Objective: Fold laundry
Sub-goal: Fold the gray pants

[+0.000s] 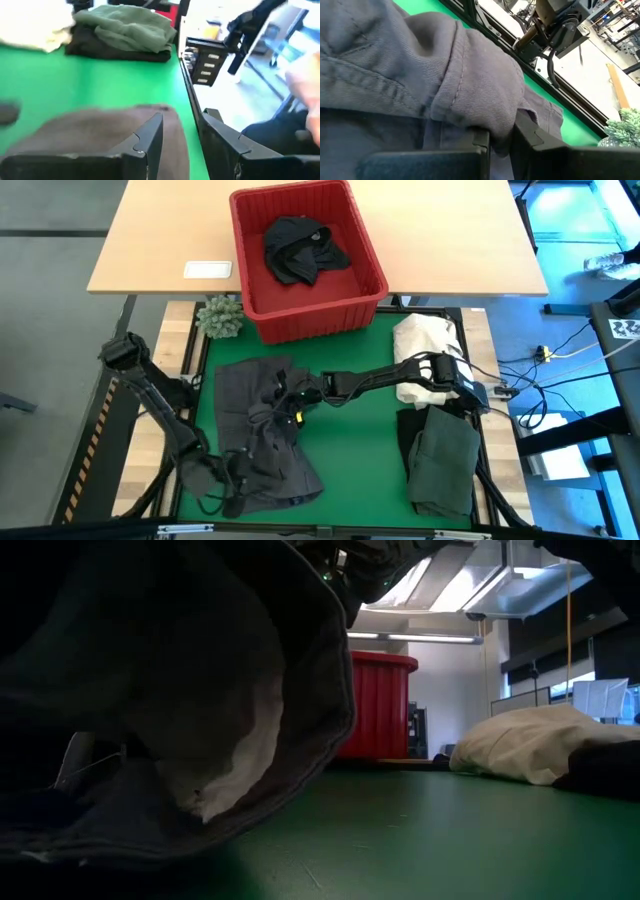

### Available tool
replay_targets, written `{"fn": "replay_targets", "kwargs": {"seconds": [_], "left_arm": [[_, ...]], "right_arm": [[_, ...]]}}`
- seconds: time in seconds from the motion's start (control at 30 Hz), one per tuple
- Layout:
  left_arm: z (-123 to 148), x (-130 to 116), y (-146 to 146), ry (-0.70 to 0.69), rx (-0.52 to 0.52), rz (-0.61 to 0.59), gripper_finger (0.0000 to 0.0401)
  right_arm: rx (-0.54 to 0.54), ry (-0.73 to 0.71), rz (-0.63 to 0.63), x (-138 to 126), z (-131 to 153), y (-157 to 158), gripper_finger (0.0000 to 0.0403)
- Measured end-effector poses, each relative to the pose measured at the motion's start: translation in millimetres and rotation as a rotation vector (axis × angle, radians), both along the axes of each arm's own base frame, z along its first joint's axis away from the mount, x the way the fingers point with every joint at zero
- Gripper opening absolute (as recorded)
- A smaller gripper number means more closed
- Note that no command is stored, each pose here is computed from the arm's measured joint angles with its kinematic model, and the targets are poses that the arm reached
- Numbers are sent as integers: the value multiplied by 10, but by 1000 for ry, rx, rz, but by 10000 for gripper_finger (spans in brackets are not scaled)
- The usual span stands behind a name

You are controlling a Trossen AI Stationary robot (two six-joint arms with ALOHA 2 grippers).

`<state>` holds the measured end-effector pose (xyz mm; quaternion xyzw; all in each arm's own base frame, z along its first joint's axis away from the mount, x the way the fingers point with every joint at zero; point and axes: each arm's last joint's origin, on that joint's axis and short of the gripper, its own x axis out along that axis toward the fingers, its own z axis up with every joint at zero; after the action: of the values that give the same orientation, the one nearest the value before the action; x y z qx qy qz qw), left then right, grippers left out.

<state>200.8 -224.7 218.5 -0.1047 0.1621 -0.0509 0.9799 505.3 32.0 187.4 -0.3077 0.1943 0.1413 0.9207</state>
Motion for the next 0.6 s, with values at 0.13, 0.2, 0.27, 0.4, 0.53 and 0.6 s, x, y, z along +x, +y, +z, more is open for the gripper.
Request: {"fn": "replay_targets", "kwargs": {"seconds": [0.13,0.2,0.27,0.4,0.53,0.6], "left_arm": [[44,244,-106,66,110,-54,120],[66,342,-176,126,150,-77,120],[90,405,-246,202,196,-80,120],[136,482,-343,361,308,-57,120],[129,581,-462,467,400,-70,120],[104,620,-509,509,439,-75,120]], "right_arm": [[1,6,-5,-1,-4,-27,33],[1,7,-6,-1,-5,-35,33],[1,7,-8,-1,-5,-42,33],[1,8,-7,-2,-6,-40,33],[0,11,-7,-3,-8,-40,34],[0,15,-7,-5,-11,-40,34]]}}
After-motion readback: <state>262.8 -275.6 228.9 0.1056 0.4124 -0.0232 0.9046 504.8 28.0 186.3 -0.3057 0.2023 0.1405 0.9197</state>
